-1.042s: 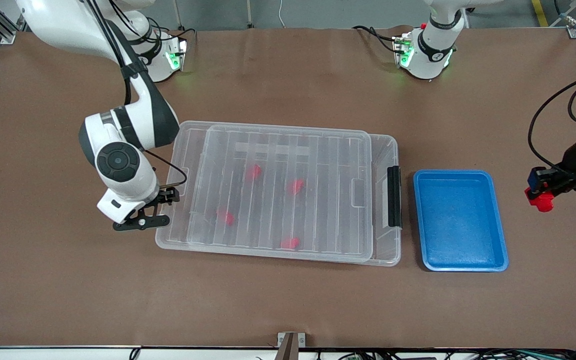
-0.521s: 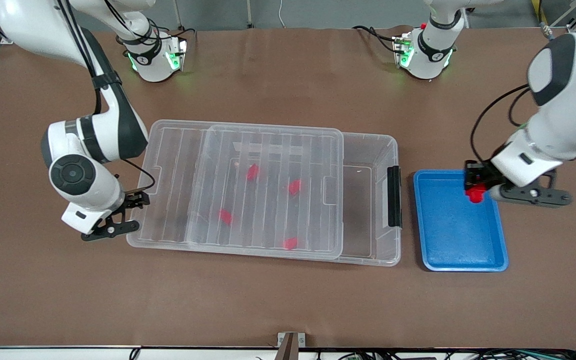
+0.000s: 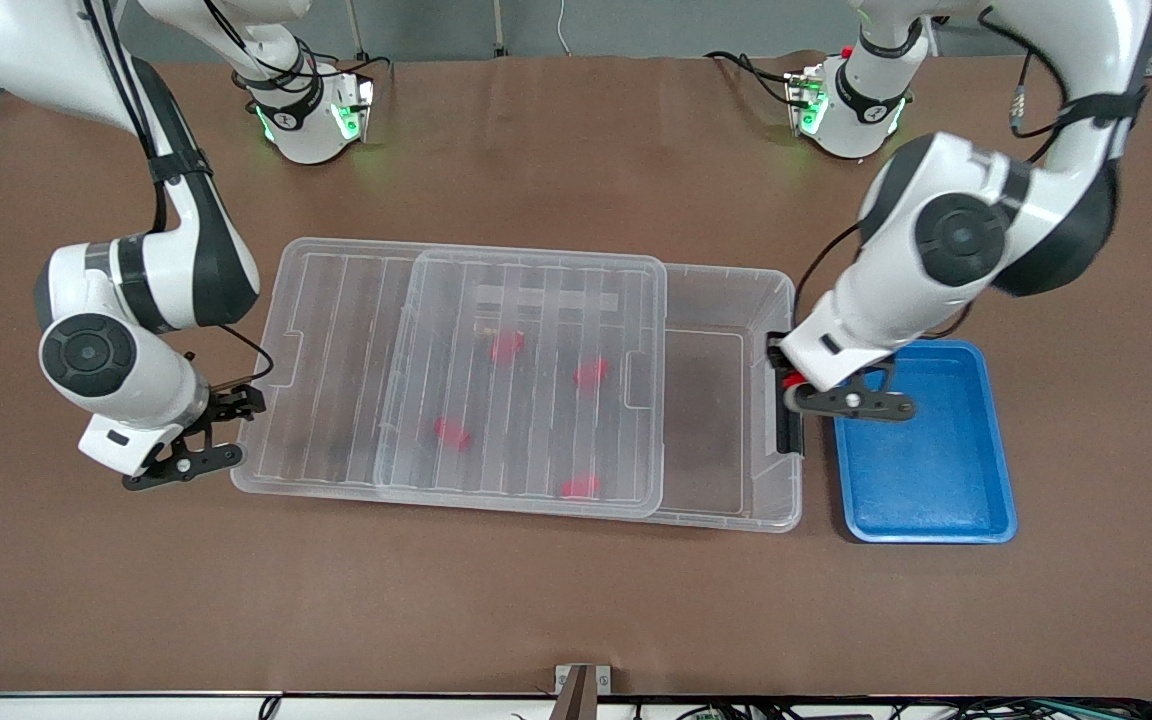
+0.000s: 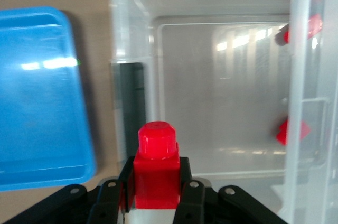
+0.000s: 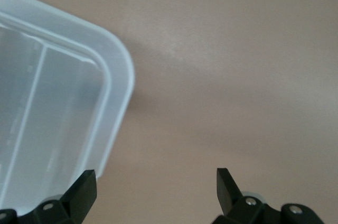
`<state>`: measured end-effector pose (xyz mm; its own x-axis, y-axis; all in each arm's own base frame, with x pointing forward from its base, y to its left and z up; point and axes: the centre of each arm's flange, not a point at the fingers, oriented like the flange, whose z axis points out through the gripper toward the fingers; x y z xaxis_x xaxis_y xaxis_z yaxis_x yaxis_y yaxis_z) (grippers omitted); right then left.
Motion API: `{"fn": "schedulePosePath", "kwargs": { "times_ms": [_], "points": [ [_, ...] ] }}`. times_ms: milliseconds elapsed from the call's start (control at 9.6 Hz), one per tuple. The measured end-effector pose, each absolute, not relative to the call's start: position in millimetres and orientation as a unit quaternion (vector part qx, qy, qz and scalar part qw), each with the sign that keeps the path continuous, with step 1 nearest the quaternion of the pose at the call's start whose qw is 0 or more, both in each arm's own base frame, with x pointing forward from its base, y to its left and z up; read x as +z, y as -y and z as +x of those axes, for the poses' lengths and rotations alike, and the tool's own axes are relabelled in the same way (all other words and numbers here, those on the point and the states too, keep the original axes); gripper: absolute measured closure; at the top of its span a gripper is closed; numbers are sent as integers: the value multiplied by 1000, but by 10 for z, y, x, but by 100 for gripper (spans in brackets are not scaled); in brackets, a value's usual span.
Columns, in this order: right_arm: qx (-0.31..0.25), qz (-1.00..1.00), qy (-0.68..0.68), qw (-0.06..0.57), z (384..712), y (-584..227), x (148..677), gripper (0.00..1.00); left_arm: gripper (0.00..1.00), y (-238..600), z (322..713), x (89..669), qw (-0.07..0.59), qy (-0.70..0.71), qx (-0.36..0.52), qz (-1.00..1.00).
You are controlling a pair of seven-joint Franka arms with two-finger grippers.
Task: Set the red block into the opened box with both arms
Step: 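Carry the red block into the opened box while the right gripper withdraws, then lower the red block into the box and open the left gripper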
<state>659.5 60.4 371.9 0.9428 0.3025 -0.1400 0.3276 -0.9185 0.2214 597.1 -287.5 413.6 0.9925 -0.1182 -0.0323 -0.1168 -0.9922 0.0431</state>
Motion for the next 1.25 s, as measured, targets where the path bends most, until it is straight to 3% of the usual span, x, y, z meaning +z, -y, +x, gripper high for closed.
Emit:
{"fn": "schedulePosePath", "kwargs": {
  "times_ms": [312,521,729,938,1250],
  "points": [
    [-29,984,-132,118,6698,-620,4057,0,65,3329,5982,3264,26,62,-25,997],
    [-11,995,-50,87,6727,-620,4826,0,65,3402,6002,2779,21,74,-27,997],
    [21,997,19,72,6510,-495,5649,0,65,3448,6007,2383,28,79,-27,996],
    [14,992,106,61,6067,-116,6302,0,65,3459,5979,1988,28,91,-33,995],
    [-7,990,138,13,5655,897,6543,0,65,3485,5999,1959,22,92,-22,995]
  ]
}}
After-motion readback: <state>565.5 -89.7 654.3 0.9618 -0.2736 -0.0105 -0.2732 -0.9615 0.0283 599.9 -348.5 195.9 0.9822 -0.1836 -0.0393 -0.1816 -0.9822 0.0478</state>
